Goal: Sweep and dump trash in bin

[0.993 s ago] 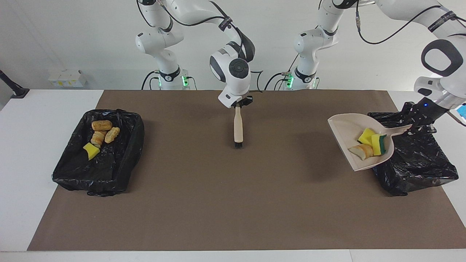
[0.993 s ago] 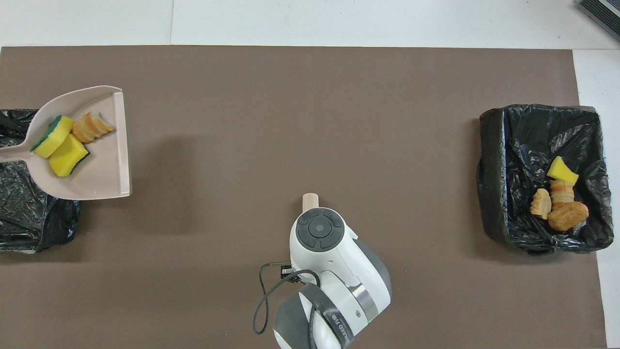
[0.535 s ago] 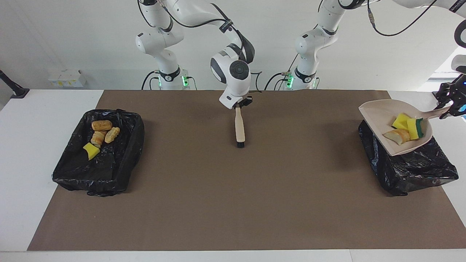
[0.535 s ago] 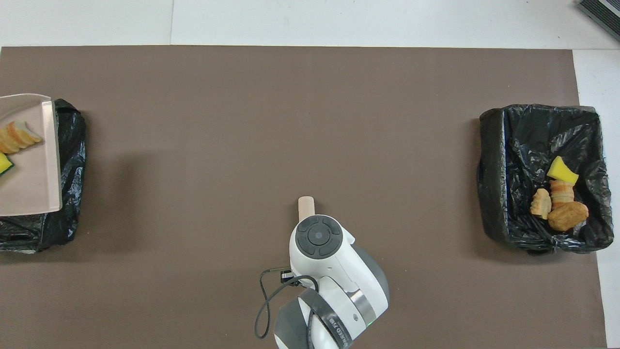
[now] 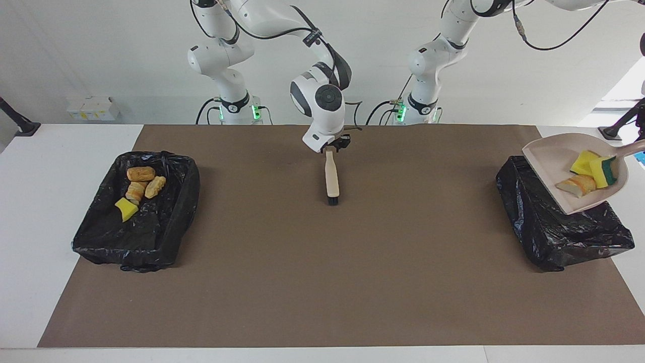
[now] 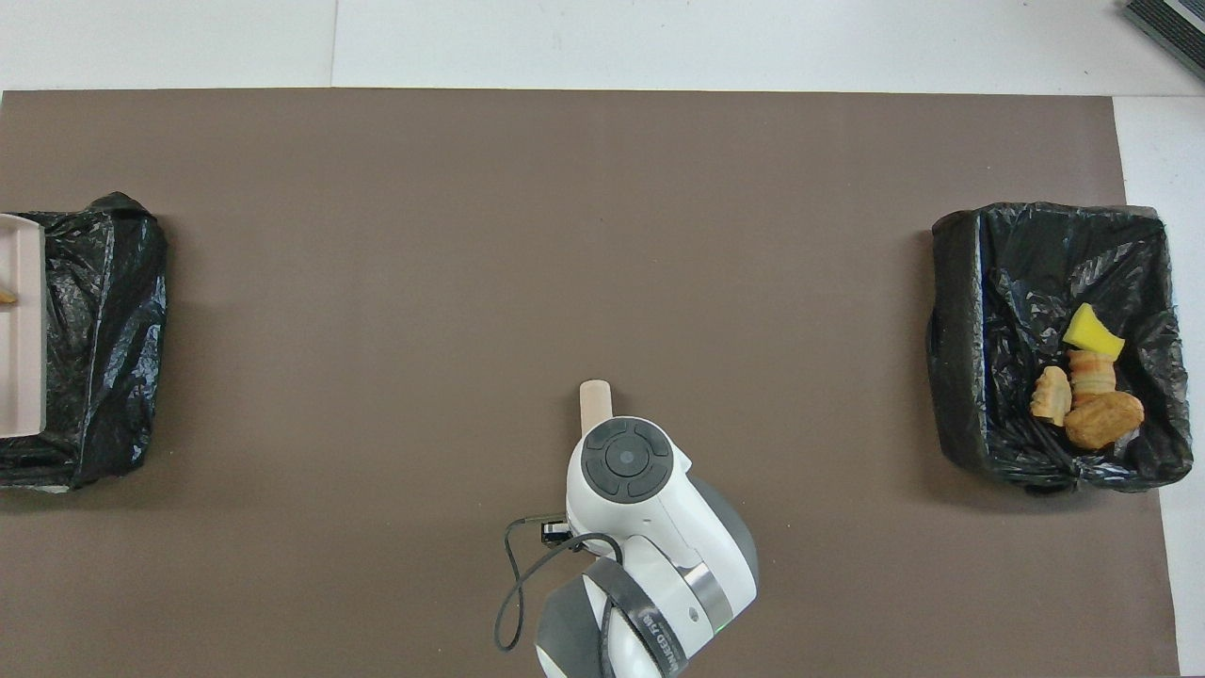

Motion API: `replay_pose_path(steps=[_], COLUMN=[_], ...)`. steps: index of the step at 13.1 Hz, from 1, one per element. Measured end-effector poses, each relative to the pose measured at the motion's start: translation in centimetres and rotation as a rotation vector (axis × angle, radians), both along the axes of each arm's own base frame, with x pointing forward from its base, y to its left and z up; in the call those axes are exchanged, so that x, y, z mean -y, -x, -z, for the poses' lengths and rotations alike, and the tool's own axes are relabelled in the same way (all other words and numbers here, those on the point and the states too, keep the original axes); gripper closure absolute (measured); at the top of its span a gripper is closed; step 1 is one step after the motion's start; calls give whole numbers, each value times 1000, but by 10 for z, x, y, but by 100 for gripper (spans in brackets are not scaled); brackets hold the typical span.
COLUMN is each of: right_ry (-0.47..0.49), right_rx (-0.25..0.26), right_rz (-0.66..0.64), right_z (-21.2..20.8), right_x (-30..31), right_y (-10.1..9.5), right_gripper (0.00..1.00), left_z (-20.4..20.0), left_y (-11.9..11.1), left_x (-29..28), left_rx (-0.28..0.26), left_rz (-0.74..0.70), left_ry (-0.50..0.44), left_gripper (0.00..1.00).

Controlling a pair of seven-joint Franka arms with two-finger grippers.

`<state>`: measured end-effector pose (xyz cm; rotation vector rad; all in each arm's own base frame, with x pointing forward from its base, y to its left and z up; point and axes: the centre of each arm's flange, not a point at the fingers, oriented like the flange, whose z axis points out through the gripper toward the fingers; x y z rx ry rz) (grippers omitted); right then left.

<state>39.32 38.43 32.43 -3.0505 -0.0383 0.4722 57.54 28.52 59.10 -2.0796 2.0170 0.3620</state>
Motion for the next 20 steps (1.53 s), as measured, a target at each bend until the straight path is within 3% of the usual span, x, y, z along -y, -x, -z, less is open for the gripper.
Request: replay_pose_path(steps=[3,6,9,12,14,16,20], right_ry=[-37,-30,70,117,125,128,132], right_rx=[54,183,285,338,343,349,369], right_rz=[35,107,120,134,158,160,169], right_z=[-28,-81,-117,-139,-170,-208,-279], right_x=[7,64,148,210,259,293,318], right_y=[-24,-72,-116,-148,-167,-176,-165], right_gripper=[0,0,0,0,0,0,0], left_z=[-5,-2,26,37,29,16,7], left_y=[-13,-19,-22,-17,-15,-17,-17], left_x=[3,-10,-5,21,33,36,41], left_rx=[12,21,17,10,-8,-4,6], left_rz=[57,105,138,207,268,347,372], left_ry=[-139,-276,-398,-535,-647,-768,-805], left_gripper=[68,68,68,68,68,68,68])
